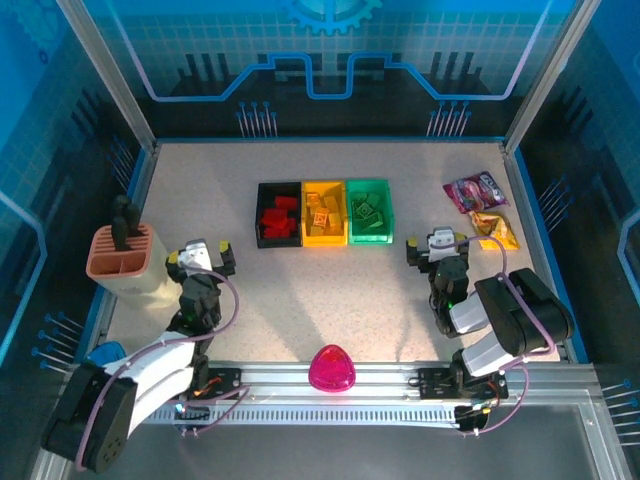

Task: Sort the legos into containers by color
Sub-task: Reset both arms

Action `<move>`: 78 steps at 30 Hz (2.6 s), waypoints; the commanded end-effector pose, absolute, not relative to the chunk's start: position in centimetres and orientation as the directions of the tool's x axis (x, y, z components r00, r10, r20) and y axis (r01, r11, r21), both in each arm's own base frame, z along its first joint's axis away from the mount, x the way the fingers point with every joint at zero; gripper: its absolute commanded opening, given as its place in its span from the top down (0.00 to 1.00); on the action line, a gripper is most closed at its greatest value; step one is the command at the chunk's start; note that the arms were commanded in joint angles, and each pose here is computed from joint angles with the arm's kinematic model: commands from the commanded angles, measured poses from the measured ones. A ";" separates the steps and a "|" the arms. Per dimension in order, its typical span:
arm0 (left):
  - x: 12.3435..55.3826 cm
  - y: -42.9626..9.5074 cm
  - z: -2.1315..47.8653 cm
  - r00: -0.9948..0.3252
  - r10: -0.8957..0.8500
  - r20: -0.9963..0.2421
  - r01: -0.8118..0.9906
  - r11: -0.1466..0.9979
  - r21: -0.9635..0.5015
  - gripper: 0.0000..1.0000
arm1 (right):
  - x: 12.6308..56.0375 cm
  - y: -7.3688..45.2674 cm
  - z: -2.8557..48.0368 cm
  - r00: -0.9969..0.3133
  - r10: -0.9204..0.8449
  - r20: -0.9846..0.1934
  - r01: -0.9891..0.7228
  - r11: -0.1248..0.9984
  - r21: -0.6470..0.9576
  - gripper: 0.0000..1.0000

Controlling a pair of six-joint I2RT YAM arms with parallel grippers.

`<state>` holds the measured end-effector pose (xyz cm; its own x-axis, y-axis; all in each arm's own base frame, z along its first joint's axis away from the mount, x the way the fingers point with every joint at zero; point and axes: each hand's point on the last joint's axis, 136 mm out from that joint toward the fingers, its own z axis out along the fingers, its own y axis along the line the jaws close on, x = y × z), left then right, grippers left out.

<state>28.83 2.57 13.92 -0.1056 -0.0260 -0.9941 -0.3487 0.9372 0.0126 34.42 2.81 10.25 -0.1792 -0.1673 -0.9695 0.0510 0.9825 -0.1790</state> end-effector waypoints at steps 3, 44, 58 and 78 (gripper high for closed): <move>29.8 2.3 14.7 -0.036 -0.068 -0.997 -0.301 0.952 -0.054 0.01 | 35.9 3.9 11.7 -0.102 -0.195 -0.975 -0.015 0.981 -0.195 0.00; 39.8 0.4 9.6 -0.316 -0.104 -0.943 -0.051 0.994 -0.093 0.01 | 39.7 1.7 10.1 -0.311 -0.097 -0.945 0.010 0.994 -0.105 0.00; 39.8 0.2 9.6 -0.315 -0.102 -0.944 -0.045 0.995 -0.093 0.01 | 39.7 1.4 10.0 -0.313 -0.061 -0.948 -0.005 0.998 -0.063 0.00; 39.8 0.2 9.6 -0.315 -0.100 -0.944 -0.042 0.995 -0.092 0.01 | 39.7 1.5 10.0 -0.316 -0.073 -0.946 -0.005 0.997 -0.075 0.00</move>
<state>39.83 0.50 9.28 -0.3220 -0.0909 -0.9424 -0.0582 0.9954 -0.0761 39.28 1.80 8.87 -0.3430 -0.0852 -0.9355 -0.0240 0.9963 -0.0820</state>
